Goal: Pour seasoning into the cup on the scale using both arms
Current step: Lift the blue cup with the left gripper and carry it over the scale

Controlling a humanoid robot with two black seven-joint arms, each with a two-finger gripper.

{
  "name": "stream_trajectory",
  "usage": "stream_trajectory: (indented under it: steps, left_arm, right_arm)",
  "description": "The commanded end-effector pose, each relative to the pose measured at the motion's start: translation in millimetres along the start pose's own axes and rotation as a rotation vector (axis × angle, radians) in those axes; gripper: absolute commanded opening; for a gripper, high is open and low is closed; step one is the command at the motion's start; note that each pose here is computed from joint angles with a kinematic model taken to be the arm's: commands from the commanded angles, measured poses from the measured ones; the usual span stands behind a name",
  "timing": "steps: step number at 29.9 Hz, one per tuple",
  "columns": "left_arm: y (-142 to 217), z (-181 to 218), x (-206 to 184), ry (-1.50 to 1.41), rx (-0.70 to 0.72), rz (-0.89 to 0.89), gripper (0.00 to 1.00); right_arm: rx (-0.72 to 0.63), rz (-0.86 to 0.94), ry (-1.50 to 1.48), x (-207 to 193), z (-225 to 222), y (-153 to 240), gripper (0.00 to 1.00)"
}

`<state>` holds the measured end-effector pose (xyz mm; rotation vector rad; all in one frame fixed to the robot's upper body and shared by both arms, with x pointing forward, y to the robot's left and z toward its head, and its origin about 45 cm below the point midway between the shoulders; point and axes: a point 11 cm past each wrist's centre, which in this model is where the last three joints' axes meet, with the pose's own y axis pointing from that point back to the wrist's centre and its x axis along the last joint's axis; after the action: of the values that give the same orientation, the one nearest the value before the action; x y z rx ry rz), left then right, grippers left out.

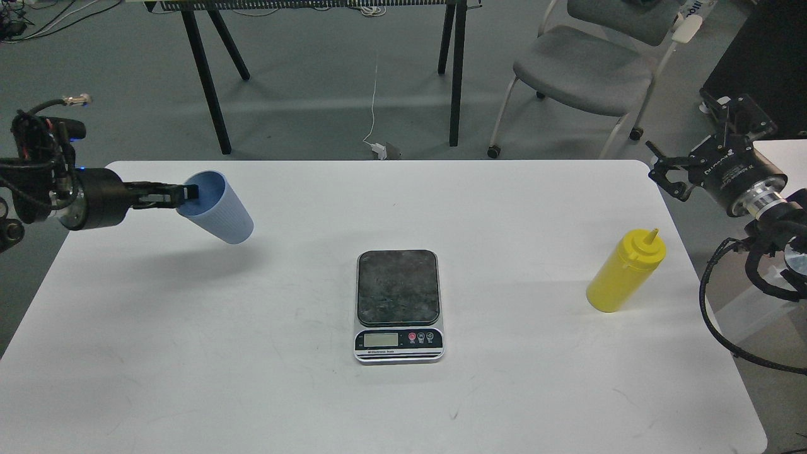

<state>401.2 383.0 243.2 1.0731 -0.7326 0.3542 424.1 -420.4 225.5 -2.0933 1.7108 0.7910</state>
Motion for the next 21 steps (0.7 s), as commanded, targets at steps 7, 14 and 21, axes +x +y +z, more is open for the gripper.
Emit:
stream_trajectory:
  steps: [7, 14, 21]
  left_arm:
    - [-60, 90, 23, -0.264, -0.146, -0.139, 0.01]
    - [-92, 143, 14, -0.351, -0.246, -0.208, 0.01]
    - [-100, 162, 12, -0.36, -0.282, -0.229, 0.01]
  right_arm:
    - [0.002, 0.006, 0.002, 3, -2, 2, 0.99]
    - [-0.002, 0.019, 0.006, 8, -2, 7, 0.99]
    - [0.0, 0.022, 0.004, 9, -2, 8, 0.99]
